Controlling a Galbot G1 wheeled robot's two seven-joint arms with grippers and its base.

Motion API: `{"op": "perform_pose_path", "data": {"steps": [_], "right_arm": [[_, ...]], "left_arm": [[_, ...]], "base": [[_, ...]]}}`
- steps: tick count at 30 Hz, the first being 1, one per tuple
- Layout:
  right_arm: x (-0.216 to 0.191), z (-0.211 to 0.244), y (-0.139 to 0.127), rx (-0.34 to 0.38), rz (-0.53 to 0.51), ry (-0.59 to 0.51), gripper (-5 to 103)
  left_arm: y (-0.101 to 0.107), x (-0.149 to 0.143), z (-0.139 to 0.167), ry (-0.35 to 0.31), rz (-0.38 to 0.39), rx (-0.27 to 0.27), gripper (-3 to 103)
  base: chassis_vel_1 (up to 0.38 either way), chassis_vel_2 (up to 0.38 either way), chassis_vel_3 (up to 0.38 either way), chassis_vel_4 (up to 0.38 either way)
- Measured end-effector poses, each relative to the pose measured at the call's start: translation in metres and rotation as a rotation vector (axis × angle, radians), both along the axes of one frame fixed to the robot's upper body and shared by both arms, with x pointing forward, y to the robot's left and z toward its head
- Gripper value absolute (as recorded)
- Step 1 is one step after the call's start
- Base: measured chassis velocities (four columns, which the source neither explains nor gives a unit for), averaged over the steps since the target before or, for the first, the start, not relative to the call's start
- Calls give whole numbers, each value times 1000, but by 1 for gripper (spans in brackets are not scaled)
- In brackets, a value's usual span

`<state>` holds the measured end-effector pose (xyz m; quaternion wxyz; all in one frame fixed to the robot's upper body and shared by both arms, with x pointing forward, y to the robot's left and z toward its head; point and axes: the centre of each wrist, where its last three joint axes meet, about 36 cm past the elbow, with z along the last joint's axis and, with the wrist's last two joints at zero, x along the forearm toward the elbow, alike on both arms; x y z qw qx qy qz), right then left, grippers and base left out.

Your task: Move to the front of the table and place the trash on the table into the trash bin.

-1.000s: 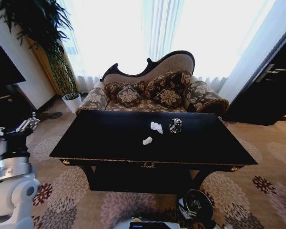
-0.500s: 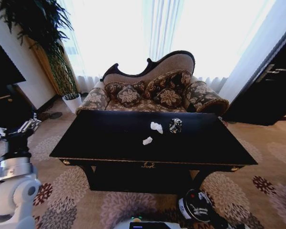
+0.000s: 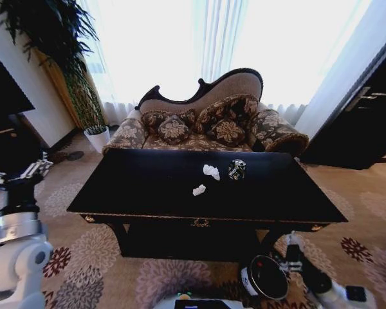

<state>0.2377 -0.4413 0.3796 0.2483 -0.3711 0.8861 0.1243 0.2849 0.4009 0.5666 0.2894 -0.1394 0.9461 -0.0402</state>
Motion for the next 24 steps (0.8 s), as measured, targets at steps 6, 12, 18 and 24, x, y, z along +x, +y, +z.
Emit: {"op": "perform_pose_path", "data": {"steps": [6,12,18,24], "right_arm": [[34,69,45,89,-231,-52,100],[49,109,76,106,-425,32,100],[59,133,87,9,-479,50,100],[66,144,95,-72,-602,88,100]], "left_arm": [[2,-25,16,-2,24,-48,100],[5,-32,28,-15,28,-34,100],[2,-34,33,-22,23,-31,100],[-4,-37,39,-35,4,-38,100]], "base": [[0,0,0,0],[0,0,0,0],[0,0,0,0],[0,0,0,0]]}}
